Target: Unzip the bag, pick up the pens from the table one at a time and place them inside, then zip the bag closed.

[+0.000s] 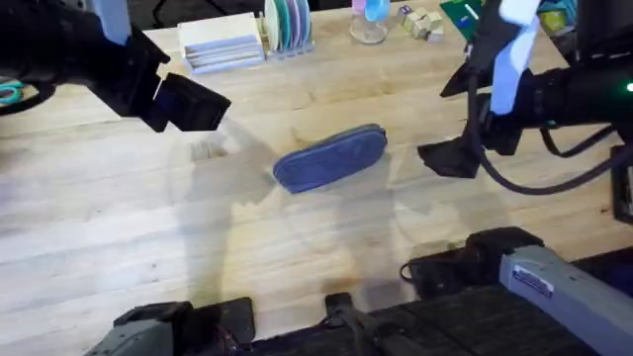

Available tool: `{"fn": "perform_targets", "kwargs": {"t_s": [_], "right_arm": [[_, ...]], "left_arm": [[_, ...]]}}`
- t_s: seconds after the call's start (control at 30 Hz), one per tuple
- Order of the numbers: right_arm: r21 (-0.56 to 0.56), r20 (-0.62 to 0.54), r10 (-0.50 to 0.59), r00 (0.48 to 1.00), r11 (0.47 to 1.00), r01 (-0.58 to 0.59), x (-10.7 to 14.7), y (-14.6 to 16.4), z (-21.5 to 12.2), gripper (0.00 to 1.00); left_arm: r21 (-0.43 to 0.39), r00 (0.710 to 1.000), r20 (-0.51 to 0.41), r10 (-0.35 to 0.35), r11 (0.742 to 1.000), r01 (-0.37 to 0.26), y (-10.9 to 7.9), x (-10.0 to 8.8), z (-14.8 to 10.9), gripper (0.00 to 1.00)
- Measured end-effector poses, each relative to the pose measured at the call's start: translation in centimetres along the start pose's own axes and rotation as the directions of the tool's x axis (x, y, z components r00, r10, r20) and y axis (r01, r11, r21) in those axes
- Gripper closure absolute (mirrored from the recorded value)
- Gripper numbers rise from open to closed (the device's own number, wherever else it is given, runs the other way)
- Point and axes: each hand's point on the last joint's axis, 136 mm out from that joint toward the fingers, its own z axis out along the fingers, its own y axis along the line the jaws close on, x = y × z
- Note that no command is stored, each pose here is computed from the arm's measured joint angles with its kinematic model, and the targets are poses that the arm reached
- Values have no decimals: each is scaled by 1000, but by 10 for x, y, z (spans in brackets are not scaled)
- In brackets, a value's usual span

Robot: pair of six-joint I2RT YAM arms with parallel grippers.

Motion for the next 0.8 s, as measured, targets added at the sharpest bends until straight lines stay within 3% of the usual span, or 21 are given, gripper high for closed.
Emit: {"fn": "perform_targets", "kwargs": {"t_s": [0.2, 0.37, 0.5, 0.6, 0.7, 0.8], "right_arm": [[-31, 17, -16, 1000, 999, 17, -9, 10, 3, 4], [26, 76, 199, 977, 979, -201, -24, -7, 2, 4], [26, 84, 440, 894, 896, -444, -24, -11, 2, 4], [10, 87, 594, 799, 802, -597, -24, -11, 2, 4], [-4, 88, 707, 701, 704, -710, -24, -11, 2, 4], [-11, 86, 763, 641, 644, -765, -24, -11, 2, 4]], "left_arm": [[-6, 1000, -4, -6, 1000, 6, 1, 1, 0, 6], [-6, 1000, -5, -9, 1000, 9, 1, 1, 0, 6], [-6, 1000, -5, -10, 1000, 10, 1, 1, 0, 6], [-6, 1000, -5, -10, 1000, 10, 1, 1, 0, 4], [-6, 1000, -5, -10, 1000, 10, 1, 1, 0, 5], [-6, 1000, -5, -10, 1000, 10, 1, 1, 0, 5]]}}
